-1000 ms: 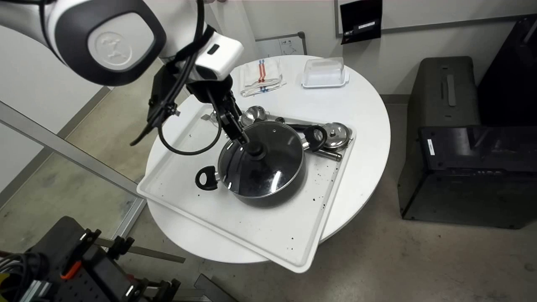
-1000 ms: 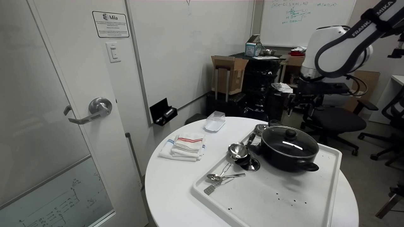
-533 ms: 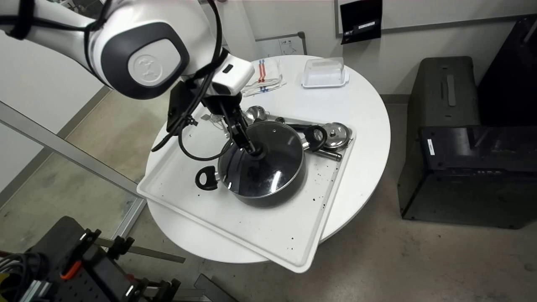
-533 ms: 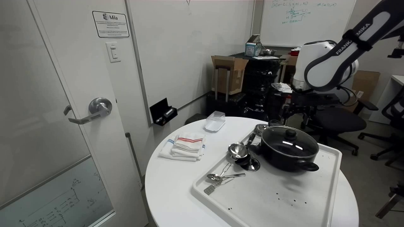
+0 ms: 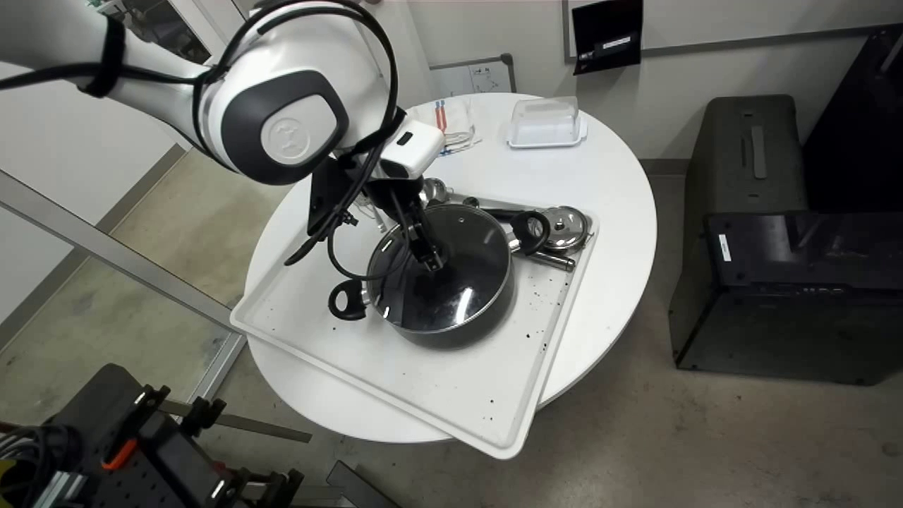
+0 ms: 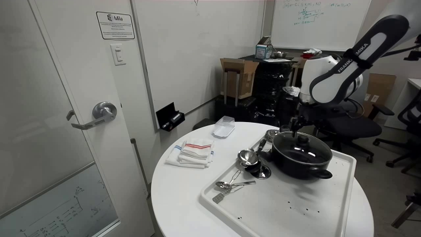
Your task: Remove the lid from the pot
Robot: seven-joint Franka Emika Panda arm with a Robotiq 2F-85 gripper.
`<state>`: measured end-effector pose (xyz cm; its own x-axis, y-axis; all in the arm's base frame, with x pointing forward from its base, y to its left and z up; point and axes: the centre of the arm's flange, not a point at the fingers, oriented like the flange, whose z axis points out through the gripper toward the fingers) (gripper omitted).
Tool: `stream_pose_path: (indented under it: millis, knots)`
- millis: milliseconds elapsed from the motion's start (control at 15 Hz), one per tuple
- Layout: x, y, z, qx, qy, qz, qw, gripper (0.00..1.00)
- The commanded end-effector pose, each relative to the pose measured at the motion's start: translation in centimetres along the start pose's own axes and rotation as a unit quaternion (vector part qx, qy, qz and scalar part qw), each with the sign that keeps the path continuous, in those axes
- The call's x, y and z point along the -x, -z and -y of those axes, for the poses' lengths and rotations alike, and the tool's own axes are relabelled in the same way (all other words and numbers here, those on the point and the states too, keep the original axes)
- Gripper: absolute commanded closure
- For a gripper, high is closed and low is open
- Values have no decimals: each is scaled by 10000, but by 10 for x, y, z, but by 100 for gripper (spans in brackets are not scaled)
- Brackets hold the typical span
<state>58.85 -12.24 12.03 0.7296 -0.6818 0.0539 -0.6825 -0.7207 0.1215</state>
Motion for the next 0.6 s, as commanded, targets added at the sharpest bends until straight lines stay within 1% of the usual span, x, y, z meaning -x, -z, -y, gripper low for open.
stream_pose_path:
  millis: [0, 133, 200, 267, 333, 400, 533]
  knots:
    - [-6, -6, 6, 62, -72, -27, 10000, 0]
    - [-6, -7, 5, 77, -66, -13, 9999, 0]
    - [-6, -7, 5, 78, -59, -15, 10000, 3]
    - [-5, -7, 5, 76, -53, -11, 10000, 10]
    - [-4, -6, 5, 64, -35, -7, 10000, 28]
    - [-4, -5, 5, 61, -33, 2, 10000, 32]
    - [-2, -4, 5, 56, -13, 17, 10000, 45]
